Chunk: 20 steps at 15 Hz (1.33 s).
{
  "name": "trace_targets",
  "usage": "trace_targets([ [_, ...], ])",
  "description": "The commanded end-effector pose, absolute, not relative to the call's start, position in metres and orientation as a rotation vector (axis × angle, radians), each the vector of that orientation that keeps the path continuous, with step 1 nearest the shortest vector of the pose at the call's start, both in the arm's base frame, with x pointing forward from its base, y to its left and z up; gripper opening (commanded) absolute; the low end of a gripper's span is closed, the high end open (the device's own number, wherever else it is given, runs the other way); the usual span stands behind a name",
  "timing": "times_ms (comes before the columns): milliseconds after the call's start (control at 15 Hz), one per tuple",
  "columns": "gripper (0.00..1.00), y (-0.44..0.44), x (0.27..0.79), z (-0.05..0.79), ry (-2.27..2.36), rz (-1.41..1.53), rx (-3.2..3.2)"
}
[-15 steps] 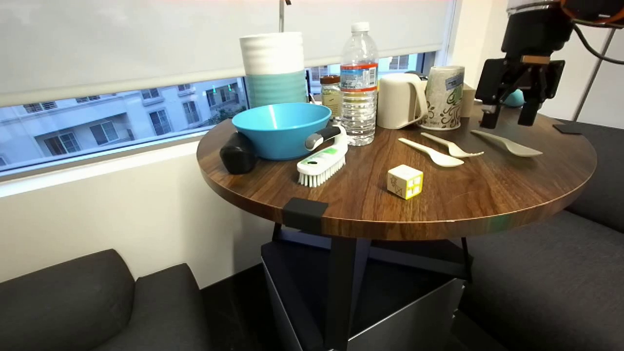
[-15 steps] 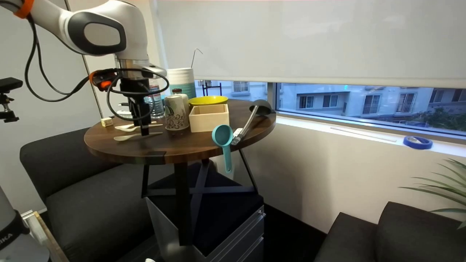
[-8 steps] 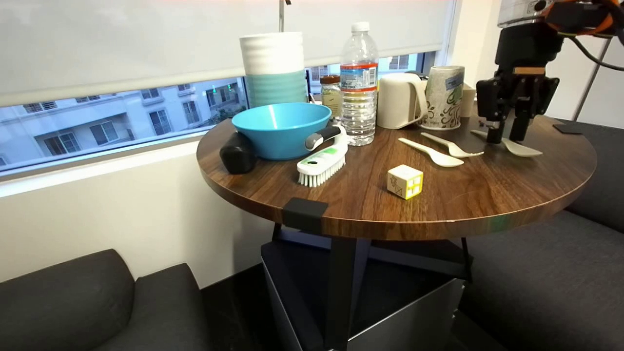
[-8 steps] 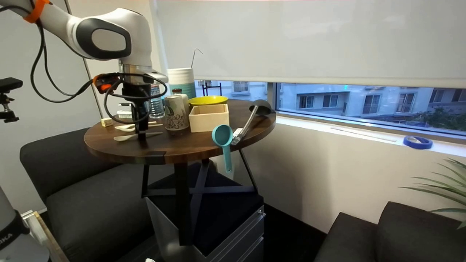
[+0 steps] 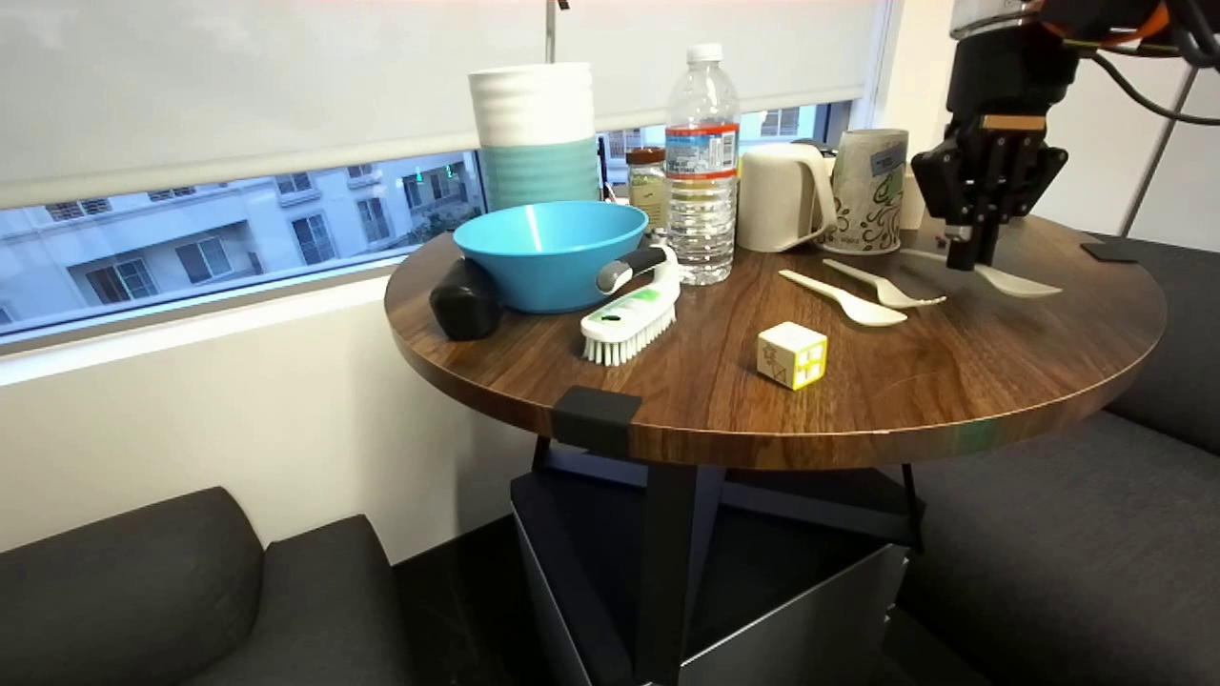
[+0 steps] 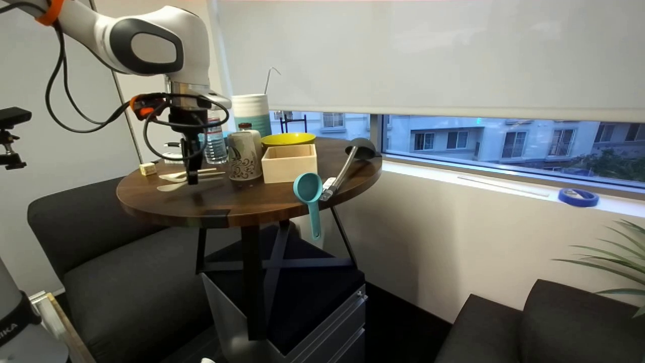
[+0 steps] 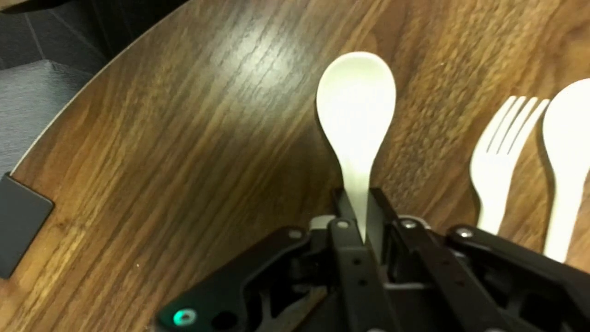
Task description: Rearrange the wooden kitchen utensils
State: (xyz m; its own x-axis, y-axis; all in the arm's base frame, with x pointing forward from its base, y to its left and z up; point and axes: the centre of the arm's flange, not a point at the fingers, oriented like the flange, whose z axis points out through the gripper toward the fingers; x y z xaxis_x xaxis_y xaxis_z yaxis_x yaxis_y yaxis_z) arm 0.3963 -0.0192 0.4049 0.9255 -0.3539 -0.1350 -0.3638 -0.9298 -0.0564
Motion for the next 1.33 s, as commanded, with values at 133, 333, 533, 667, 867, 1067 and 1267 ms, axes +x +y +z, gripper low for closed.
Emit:
trace_targets([
  [133, 0.03, 0.022, 0.416, 0.455, 0.437, 0.2, -2.996],
  [333, 0.03, 0.058, 0.427, 0.468, 0.305, 0.209, -2.99],
  [533, 0.03, 0.092, 0.444, 0.462, 0.23, 0.221, -3.004],
  [667, 0.03, 0.109, 0.454, 0.447, 0.194, 0.251, -3.011],
  [867, 0.03, 0.133, 0.469, 0.419, 0.172, 0.314, -2.998],
  [1067, 0.03, 0.142, 0.478, 0.4, 0.227, 0.345, -2.982],
  [1267, 0.03, 0.141, 0.488, 0.393, 0.277, 0.334, -2.977],
])
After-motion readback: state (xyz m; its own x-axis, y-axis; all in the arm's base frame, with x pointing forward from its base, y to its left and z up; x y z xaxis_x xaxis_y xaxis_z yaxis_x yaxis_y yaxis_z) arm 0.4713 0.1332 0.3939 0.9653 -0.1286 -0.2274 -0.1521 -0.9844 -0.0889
